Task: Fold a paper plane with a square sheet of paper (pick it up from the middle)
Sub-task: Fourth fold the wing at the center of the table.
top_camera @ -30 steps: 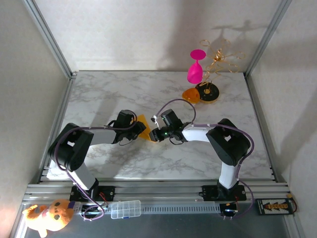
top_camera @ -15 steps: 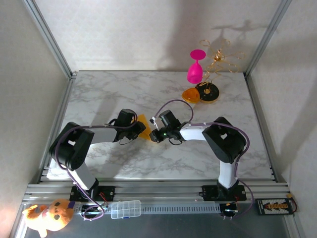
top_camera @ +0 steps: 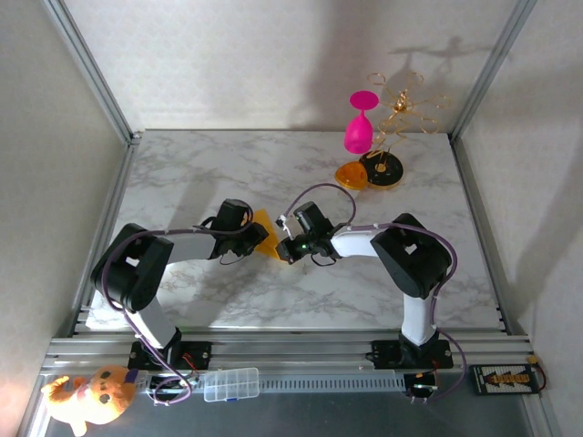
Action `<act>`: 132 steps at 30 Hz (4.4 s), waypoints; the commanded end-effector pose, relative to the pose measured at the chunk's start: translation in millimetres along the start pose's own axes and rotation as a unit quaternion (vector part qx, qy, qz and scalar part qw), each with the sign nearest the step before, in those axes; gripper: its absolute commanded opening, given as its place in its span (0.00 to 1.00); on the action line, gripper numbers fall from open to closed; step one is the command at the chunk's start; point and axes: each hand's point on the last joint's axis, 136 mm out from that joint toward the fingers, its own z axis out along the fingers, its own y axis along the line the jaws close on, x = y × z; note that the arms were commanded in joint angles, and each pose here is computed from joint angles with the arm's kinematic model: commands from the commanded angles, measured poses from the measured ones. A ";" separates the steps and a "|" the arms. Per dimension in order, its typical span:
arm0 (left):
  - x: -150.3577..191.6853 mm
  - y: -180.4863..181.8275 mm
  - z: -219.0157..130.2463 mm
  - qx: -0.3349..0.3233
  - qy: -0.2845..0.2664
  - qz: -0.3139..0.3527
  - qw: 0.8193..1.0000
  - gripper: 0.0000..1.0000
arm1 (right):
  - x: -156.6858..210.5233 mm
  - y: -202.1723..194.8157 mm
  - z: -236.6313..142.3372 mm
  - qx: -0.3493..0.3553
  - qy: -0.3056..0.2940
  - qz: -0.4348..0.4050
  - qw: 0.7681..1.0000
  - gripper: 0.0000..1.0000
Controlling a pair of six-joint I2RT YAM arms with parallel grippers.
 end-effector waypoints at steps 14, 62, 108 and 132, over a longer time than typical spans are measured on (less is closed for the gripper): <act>-18.0 -28.7 -32.2 0.029 -0.038 0.033 0.998 0.37 | 29.2 -8.5 6.9 -0.052 0.044 0.087 0.994 0.05; 10.8 33.7 7.3 -0.036 0.024 0.014 0.999 0.45 | 26.1 -25.4 6.2 -0.040 0.040 0.125 0.991 0.17; 3.6 -44.9 -10.0 0.197 0.009 0.036 0.980 0.15 | 47.2 -37.6 13.3 -0.036 0.072 0.177 0.981 0.11; 4.6 -46.1 3.0 0.189 0.019 0.034 0.981 0.16 | 53.5 -47.9 16.3 -0.007 0.086 0.184 0.979 0.15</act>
